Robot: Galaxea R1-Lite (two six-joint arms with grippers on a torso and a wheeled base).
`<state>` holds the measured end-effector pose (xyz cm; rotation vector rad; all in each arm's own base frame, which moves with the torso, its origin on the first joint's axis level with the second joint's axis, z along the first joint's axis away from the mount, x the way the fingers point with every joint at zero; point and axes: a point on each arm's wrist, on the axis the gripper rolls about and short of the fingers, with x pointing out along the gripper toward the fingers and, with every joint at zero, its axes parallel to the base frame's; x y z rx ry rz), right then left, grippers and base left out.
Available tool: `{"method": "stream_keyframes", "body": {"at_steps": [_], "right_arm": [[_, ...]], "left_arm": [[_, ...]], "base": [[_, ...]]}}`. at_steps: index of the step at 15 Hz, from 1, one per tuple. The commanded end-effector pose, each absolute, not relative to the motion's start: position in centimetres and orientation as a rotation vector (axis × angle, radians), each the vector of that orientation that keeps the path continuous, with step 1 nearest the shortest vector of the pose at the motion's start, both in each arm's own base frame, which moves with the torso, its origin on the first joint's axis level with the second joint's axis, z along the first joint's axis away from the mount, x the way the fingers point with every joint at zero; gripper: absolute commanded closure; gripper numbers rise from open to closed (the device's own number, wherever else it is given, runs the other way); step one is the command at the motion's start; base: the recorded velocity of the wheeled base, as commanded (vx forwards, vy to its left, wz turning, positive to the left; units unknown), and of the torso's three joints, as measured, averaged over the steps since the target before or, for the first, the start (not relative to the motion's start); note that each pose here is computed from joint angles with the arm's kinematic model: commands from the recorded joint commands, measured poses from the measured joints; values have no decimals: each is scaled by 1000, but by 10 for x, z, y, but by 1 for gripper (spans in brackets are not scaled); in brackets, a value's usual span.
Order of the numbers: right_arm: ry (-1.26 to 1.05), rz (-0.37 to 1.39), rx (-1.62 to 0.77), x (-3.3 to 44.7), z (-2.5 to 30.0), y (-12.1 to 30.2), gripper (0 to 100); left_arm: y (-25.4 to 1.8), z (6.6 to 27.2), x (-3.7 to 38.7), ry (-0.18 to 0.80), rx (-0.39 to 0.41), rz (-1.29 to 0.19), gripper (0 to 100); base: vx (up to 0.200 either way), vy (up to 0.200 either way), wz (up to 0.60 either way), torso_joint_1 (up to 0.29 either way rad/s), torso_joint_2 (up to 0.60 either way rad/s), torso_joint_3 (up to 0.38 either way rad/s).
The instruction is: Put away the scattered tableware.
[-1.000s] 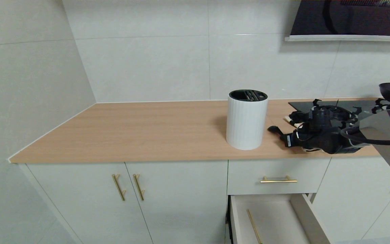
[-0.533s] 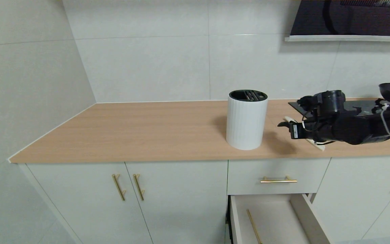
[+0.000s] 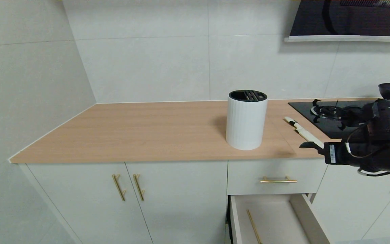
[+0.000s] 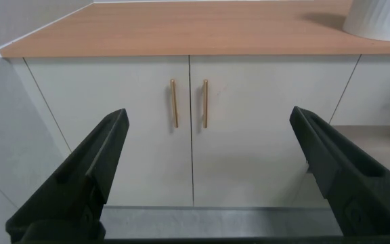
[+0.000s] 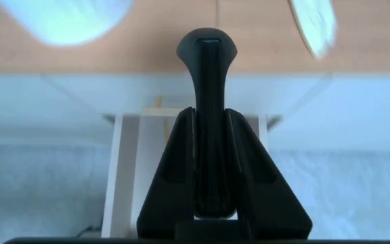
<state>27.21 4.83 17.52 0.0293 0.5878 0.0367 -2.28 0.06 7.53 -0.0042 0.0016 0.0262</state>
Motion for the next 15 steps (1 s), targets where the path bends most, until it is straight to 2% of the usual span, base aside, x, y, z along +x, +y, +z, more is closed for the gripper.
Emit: {"method": "stream_keyframes", "body": {"at_steps": [1,3,15], "right_arm": [[552,60,39,239,186,43,100],[595,129,54,233,174,43,100],[698,136,44,252,146,48,100]], "left_arm": [[1,75,-23,1,-5,26,0],[1,75,-23,1,-5,28,0],[1,75,-23,1,-5,28,0]], "base": [[0,0,0,0,0,0],[0,0,0,0,0,0],[0,0,0,0,0,0]]}}
